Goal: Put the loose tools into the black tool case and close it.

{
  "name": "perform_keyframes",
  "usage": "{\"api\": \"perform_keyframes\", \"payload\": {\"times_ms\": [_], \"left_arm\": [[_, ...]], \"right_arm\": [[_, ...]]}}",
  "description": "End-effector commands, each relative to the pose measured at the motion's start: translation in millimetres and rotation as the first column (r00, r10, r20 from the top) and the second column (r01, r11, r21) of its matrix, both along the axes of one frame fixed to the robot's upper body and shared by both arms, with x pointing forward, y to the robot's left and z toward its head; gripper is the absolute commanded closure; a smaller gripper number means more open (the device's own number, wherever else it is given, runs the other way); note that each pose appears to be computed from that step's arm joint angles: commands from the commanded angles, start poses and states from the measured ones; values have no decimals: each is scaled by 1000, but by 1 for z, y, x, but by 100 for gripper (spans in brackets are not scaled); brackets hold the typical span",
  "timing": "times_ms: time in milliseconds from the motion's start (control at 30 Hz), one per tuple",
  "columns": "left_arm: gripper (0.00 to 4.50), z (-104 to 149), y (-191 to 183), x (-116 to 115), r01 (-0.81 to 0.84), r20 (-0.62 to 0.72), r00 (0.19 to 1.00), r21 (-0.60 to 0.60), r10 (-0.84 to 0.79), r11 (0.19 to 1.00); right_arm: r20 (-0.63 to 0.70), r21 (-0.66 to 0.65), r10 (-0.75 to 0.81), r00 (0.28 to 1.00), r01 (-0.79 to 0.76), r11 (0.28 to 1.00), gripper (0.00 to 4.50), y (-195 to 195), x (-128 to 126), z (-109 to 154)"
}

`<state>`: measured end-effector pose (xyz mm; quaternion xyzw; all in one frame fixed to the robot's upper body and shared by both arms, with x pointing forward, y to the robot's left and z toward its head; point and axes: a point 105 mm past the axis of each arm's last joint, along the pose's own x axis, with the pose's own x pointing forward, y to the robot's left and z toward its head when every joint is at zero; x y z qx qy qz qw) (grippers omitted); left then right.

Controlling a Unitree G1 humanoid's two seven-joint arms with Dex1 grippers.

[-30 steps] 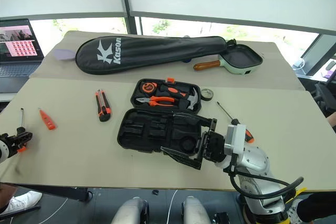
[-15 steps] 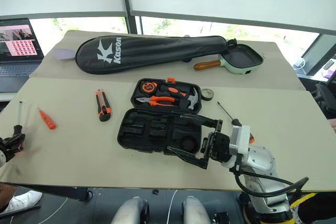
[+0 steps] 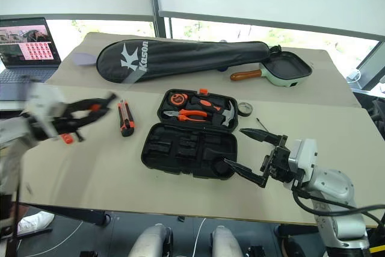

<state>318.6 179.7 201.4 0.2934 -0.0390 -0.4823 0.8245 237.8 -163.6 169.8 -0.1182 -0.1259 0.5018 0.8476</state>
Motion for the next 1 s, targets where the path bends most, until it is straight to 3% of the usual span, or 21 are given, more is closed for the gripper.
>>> {"api": "perform_keyframes", "payload": {"times_ms": [33,200,300,667,1000], "left_arm": [[361,-11,-36,5,172,7,984,165,-176,971],[361,-41,-62,16,303,-35,949,385,-315,872],[361,-51,-63,26,307,-41,945,450,-323,839],[361,-55,-77,54,250,-30,964,426,-262,870],[361,-70,-75,56,275,-46,956,488,-291,828]], "right_arm": [[-29,-27,-55,998,55,998,0,-8,-1,4],[-127,-145,-165,978,147,979,0,-15,8,1],[-146,-194,-213,966,183,964,0,-18,15,6],[-113,-215,-154,982,127,968,0,-16,25,16],[-124,-213,-112,986,84,973,0,-8,25,15]]}}
